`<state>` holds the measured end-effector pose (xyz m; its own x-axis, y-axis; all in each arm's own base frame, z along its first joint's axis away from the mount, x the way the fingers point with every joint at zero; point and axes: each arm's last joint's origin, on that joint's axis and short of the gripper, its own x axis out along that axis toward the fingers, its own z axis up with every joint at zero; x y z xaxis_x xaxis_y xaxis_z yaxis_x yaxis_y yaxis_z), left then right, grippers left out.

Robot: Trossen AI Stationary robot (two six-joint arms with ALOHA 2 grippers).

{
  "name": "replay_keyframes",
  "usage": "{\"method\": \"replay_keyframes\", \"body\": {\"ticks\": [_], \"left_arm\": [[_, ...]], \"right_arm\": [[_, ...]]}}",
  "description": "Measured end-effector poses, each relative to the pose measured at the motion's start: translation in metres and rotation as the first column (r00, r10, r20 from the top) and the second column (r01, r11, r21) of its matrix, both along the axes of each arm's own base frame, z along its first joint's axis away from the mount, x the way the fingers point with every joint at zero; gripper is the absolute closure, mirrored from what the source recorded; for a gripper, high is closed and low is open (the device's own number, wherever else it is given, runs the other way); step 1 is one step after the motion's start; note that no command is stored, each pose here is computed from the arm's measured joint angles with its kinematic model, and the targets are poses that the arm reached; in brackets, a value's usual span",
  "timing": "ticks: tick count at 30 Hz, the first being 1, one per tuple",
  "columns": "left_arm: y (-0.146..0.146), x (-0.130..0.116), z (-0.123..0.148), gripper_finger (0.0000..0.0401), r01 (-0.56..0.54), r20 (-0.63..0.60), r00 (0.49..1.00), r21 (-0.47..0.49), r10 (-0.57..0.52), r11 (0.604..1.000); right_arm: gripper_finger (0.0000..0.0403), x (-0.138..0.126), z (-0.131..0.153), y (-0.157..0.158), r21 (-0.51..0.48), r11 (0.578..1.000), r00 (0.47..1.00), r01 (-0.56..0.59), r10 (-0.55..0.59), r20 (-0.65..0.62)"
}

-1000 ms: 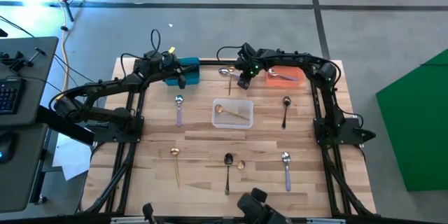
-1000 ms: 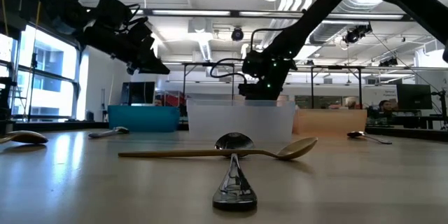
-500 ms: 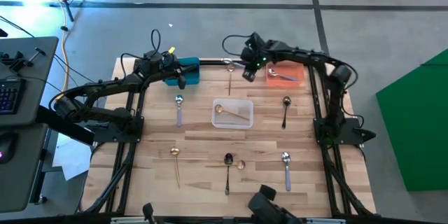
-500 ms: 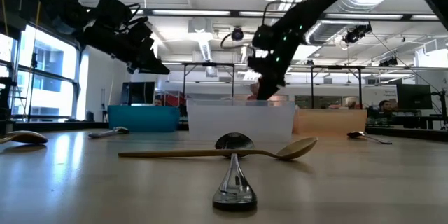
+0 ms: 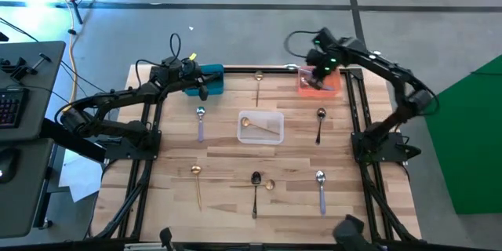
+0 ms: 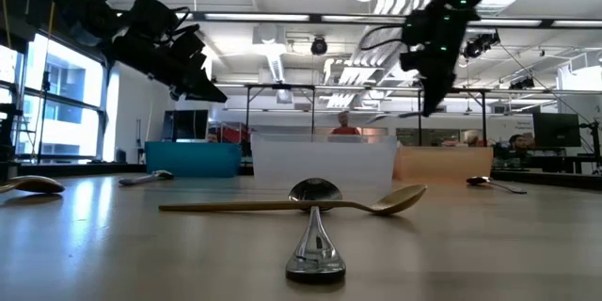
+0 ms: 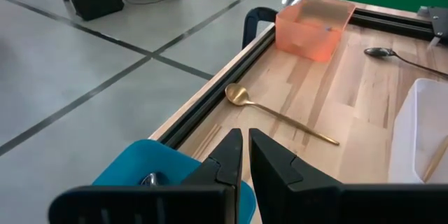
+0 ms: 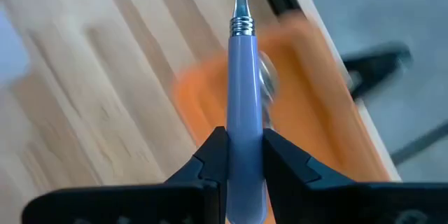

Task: Sort silverware by color (type)
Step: Put the purple spoon into the orange bin

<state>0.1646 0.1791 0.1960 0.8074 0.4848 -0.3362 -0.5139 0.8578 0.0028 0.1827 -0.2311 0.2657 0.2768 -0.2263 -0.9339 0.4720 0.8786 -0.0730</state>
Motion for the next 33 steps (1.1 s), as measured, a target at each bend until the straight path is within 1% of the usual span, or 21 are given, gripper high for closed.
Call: {"method": "replay_keyframes", "body": {"ticks": [2, 4, 6, 9, 11, 14, 20, 24, 29, 33], "left_arm": [[0.0, 0.0, 0.0, 0.0384, 0.002, -0.003, 1.0, 0.006, -0.002, 1.0], [0.0, 0.0, 0.001, 0.0384, 0.003, 0.005, 1.0, 0.019, -0.003, 1.0], [0.001, 0.001, 0.003, 0.0384, 0.0, 0.017, 1.0, 0.023, -0.001, 1.0], [0.001, 0.001, 0.003, 0.0384, -0.003, 0.024, 1.0, 0.016, 0.002, 1.0], [0.001, 0.001, 0.003, 0.0384, -0.005, 0.028, 1.0, 0.01, 0.005, 1.0], [0.001, 0.001, 0.003, 0.0384, -0.007, 0.032, 0.999, 0.003, 0.006, 1.0], [0.001, 0.001, 0.003, 0.0384, -0.006, 0.031, 1.0, 0.001, 0.006, 1.0], [0.0, 0.001, 0.002, 0.0384, 0.008, 0.019, 1.0, 0.002, -0.008, 1.0], [0.0, 0.001, 0.002, 0.0384, 0.013, 0.014, 1.0, 0.009, -0.013, 1.0], [-0.001, 0.001, 0.002, 0.0384, 0.014, 0.016, 1.0, 0.004, -0.014, 1.0]], "right_arm": [[0.0349, -0.016, -0.006, 0.006, -0.026, 0.999, 1.0, 0.025, -0.024, 0.013], [0.0349, -0.026, -0.016, 0.01, -0.042, 0.999, 0.999, 0.029, -0.027, 0.031], [0.0349, -0.032, -0.028, 0.012, -0.039, 0.999, 0.999, 0.023, -0.021, 0.041], [0.0349, -0.04, -0.048, 0.013, -0.027, 0.999, 0.999, 0.029, -0.028, 0.021], [0.0349, -0.045, -0.057, 0.012, -0.044, 0.998, 0.999, 0.037, -0.037, 0.012], [0.0349, -0.049, -0.059, 0.008, -0.073, 0.996, 0.998, 0.059, -0.059, -0.003], [0.0348, -0.055, -0.059, 0.005, -0.079, 0.993, 0.996, 0.09, -0.092, -0.014], [0.0348, -0.06, -0.06, 0.004, -0.085, 0.99, 0.992, 0.114, -0.118, -0.047], [0.0348, -0.064, -0.062, 0.001, -0.075, 0.989, 0.989, 0.129, -0.134, -0.062], [0.0348, -0.062, -0.075, -0.003, -0.031, 0.992, 0.988, 0.121, -0.123, -0.093]]}}
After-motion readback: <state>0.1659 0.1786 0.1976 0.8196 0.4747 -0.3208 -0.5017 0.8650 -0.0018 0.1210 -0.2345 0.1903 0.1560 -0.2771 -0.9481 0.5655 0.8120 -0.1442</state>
